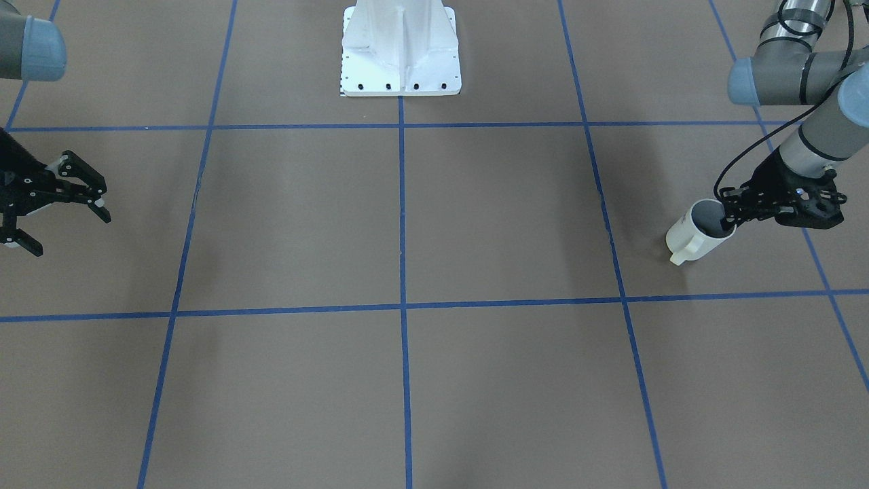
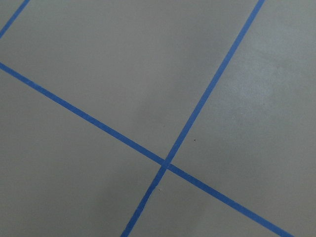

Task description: Left arm hands cup to right arm to dump lemon

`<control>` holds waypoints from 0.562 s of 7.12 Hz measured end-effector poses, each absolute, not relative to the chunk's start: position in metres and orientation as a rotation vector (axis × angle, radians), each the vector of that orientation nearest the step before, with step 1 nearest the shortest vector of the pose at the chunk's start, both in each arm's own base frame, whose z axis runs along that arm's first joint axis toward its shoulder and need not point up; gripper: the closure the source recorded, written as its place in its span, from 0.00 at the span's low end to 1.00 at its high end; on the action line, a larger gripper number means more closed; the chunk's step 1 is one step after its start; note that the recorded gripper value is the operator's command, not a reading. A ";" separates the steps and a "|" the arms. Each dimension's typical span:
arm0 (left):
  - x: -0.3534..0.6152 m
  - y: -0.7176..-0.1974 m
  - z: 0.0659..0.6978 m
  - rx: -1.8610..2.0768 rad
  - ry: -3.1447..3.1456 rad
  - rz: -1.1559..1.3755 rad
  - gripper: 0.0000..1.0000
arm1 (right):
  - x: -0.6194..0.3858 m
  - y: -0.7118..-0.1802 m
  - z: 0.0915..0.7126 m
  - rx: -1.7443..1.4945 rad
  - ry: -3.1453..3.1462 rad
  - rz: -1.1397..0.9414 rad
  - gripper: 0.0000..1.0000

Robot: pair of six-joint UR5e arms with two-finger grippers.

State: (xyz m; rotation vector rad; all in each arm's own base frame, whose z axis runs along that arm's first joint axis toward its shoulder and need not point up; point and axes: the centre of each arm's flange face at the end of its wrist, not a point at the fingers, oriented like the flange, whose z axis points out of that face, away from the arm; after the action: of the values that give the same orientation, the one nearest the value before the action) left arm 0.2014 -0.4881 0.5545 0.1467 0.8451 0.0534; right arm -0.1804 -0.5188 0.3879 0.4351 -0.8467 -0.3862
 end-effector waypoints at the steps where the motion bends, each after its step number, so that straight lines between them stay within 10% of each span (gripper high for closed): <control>1: 0.200 -0.488 0.548 0.156 0.852 0.057 1.00 | -0.180 -0.518 0.385 0.441 -0.849 -0.388 0.01; 4: 0.190 -0.499 0.490 0.178 0.871 0.030 1.00 | -0.188 -0.532 0.342 0.535 -0.843 -0.418 0.04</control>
State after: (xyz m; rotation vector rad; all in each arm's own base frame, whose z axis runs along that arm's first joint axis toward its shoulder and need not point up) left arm 0.1898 -0.4987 0.4901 0.1780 0.8706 0.0299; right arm -0.1877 -0.5320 0.3422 0.5348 -0.8433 -0.4185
